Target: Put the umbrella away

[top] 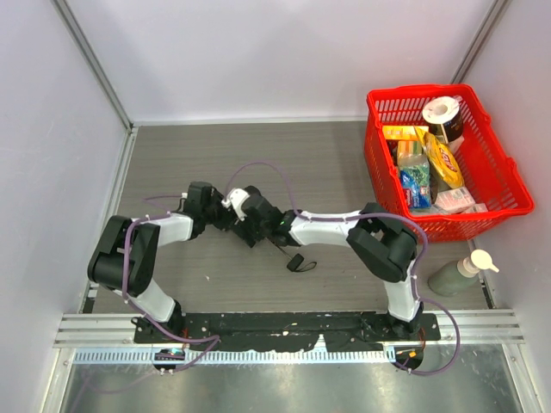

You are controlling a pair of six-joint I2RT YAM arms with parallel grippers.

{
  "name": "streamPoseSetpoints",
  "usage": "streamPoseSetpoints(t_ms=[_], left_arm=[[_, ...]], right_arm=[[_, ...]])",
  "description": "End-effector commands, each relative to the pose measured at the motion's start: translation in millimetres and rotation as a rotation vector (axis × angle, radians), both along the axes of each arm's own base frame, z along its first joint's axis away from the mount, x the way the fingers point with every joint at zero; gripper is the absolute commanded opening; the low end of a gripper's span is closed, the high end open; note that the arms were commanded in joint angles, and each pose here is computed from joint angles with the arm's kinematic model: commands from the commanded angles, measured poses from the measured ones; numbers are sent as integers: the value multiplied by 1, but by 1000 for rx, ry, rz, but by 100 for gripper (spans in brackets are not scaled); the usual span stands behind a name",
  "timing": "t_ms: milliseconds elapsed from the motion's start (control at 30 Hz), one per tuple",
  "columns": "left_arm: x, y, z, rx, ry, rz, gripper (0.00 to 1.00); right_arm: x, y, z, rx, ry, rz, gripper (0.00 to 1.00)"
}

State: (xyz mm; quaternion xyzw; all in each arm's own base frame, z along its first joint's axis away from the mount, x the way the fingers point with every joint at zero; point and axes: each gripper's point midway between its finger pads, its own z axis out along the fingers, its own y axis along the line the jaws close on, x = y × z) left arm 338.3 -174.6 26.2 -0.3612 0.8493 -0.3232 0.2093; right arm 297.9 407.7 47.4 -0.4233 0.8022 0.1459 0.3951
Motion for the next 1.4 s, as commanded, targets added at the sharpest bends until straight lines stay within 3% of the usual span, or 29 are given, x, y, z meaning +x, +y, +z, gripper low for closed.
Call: streamPoseSetpoints(t_ms=[0, 133, 167, 233, 267, 333, 433, 533, 667, 833, 1100, 1367], left_arm=[[-117, 54, -91, 286, 488, -18, 0], [-120, 54, -91, 289, 514, -17, 0], [-121, 54, -91, 289, 517, -16, 0], [-122, 55, -90, 289, 518, -12, 0], [-122, 55, -90, 289, 515, -10, 0], [-119, 55, -88, 291, 500, -9, 0], [-112, 53, -84, 283, 464, -4, 0], [-97, 50, -74, 275, 401, -17, 3], [-76, 44, -59, 254, 302, -40, 63], [-57, 42, -36, 228, 163, -73, 99], [-49, 56, -19, 321, 56, -121, 100], [-43, 41, -40, 241, 101, -117, 99]], right_arm=[[6, 17, 5, -156, -226, 40, 74], [19, 8, -12, -295, -321, -44, 73], [20, 6, -15, -304, -329, -62, 68], [18, 1, -23, -305, -313, -85, 52], [16, -3, -32, -312, -294, -85, 38], [8, -9, -45, -310, -254, -85, 19], [-5, -13, -61, -269, -167, -80, 1], [-27, -11, -83, -197, 3, -4, 1], [-44, -12, -100, -92, 192, 42, 1], [-62, -15, -111, 68, 445, 89, 1], [-59, -12, -102, 330, 709, 89, 1], [-53, -5, -93, 479, 845, 90, 1]])
